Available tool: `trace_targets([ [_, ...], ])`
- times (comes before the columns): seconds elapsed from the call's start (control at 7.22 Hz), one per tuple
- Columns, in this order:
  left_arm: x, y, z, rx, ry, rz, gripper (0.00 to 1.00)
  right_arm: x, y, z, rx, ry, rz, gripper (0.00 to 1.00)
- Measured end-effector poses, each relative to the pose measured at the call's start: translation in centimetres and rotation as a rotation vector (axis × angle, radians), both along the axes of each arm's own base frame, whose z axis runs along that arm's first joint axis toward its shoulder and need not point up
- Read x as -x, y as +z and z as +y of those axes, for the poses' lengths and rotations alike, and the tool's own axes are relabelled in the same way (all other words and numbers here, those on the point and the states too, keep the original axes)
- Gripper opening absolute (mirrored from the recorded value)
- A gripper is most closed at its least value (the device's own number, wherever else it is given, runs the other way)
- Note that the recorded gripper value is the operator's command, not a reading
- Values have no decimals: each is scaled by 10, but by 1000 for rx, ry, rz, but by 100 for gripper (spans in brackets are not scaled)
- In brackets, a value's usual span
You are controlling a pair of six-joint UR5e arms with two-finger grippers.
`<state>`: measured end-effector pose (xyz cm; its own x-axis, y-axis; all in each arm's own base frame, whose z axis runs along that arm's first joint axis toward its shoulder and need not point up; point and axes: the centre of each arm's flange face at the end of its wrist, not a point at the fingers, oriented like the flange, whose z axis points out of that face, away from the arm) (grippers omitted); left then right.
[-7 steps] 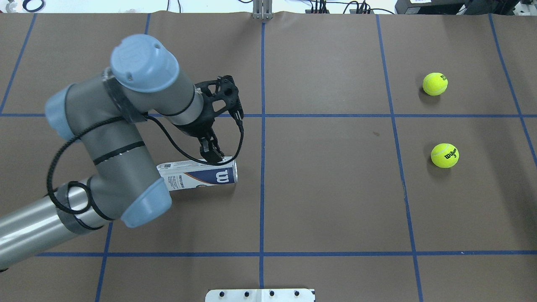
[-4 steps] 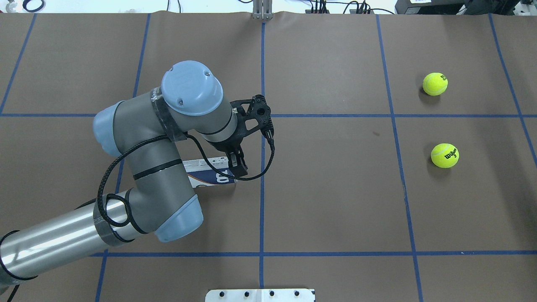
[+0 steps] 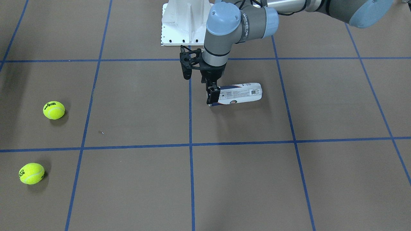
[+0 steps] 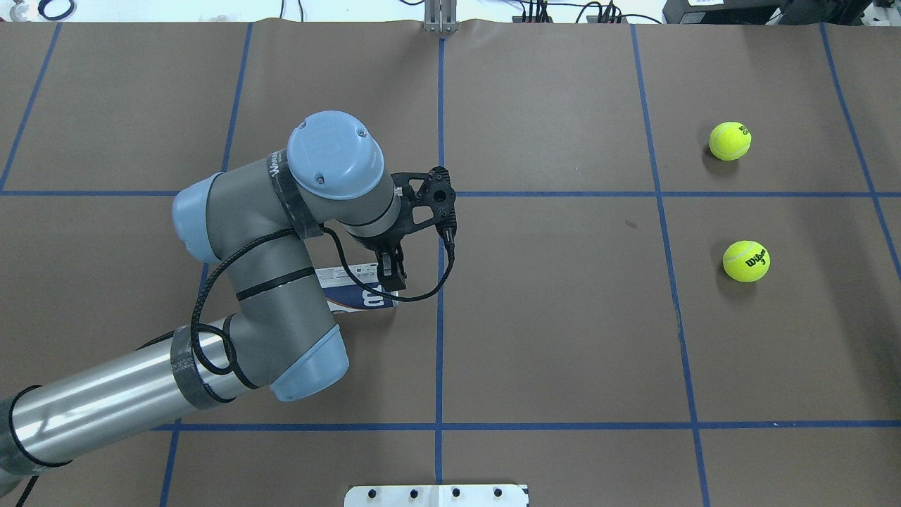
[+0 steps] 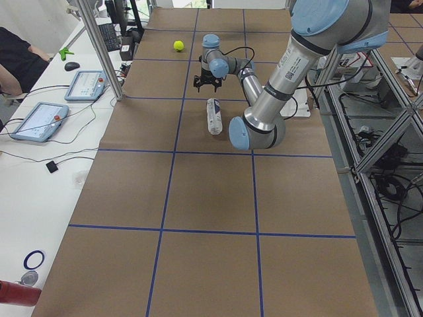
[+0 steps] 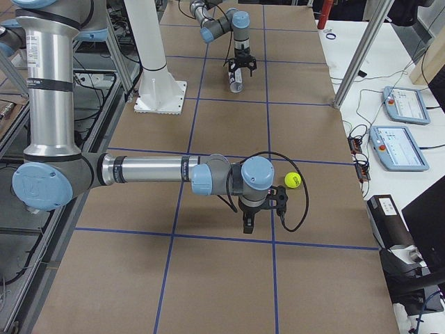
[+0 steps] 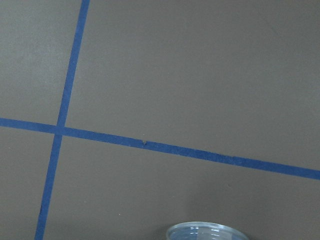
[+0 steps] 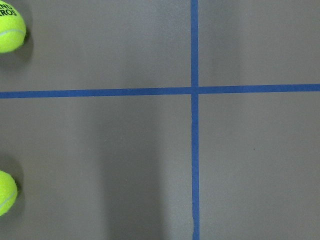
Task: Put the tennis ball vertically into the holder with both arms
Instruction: 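Close the left gripper around the can's open end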
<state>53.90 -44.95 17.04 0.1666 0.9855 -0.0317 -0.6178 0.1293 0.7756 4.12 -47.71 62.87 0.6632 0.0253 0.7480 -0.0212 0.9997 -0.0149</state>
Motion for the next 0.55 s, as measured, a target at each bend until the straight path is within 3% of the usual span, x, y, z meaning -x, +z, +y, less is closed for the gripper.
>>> trace_targets([
  [0.55, -13, 12, 6, 3, 21, -24, 99, 0, 1, 0, 4, 0, 1, 99],
])
